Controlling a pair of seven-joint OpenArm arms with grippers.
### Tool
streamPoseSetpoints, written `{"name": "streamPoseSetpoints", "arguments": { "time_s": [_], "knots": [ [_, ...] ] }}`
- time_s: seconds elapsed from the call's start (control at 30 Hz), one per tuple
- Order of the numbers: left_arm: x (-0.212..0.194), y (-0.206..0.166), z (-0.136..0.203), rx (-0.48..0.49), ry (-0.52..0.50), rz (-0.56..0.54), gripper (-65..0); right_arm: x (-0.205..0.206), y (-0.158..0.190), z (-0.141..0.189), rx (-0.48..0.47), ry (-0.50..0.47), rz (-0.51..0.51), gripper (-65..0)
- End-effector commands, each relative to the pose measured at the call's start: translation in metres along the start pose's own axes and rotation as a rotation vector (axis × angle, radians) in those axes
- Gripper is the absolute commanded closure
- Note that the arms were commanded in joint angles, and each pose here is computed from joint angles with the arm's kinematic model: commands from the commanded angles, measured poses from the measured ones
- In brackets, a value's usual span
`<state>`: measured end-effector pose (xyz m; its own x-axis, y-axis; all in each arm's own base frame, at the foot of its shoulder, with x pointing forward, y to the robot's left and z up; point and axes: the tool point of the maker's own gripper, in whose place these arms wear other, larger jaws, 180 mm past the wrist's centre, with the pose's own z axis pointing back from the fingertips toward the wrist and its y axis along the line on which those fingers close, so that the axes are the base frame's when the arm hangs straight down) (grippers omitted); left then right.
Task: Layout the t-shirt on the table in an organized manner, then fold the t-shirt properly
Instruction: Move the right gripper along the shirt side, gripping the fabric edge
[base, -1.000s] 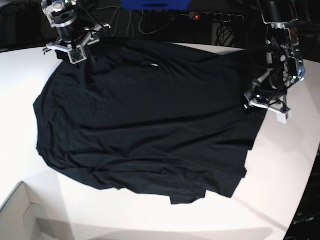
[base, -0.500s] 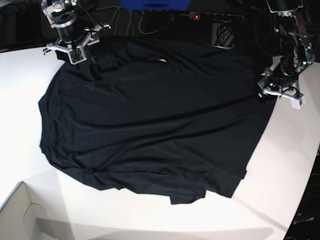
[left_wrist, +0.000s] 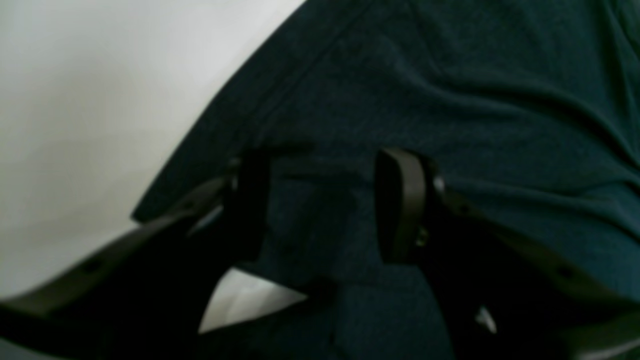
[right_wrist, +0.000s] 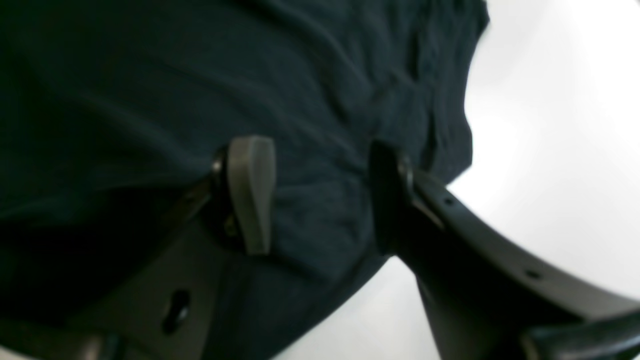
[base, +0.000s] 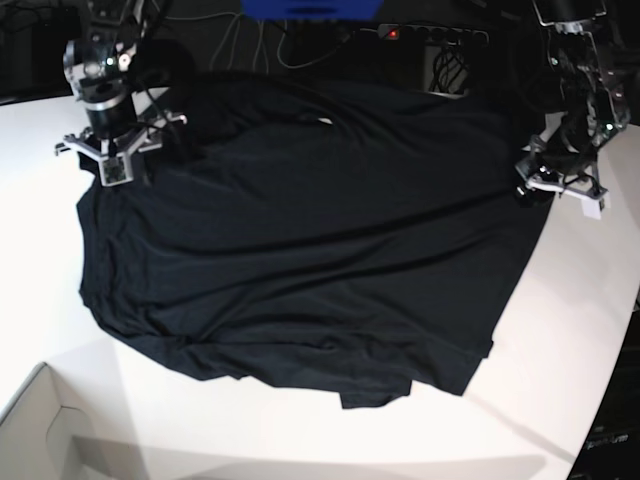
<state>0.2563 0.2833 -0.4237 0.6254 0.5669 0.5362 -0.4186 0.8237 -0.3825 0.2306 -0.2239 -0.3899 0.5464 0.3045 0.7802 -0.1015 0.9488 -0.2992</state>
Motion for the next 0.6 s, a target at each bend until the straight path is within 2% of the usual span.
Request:
{"name": "streamPoseSetpoints", "arguments": {
  "time_s": [0.0, 0.1, 0.23, 0.57],
  "knots": [
    [-0.003, 0.005, 0.001, 0.021, 0.025, 0.0, -33.3, 0.002, -0.013, -0.003, -0.018, -0.019, 0.009, -30.1],
    [-0.003, 0.005, 0.001, 0.021, 0.025, 0.001, -33.3, -0.024, -0.018, -0.019, -0.006, 0.045, -0.005, -29.4],
    [-0.003, 0.005, 0.0, 0.02, 0.025, 0.003, -33.3, -0.037, -0.024, -0.038, 0.004, 0.083, -0.018, -26.9],
    [0.001, -0.006, -0.005, 0.003, 0.013, 0.015, -33.3, -0.024, -0.043, -0.081, -0.001, 0.08, -0.049, -27.1]
  ]
}}
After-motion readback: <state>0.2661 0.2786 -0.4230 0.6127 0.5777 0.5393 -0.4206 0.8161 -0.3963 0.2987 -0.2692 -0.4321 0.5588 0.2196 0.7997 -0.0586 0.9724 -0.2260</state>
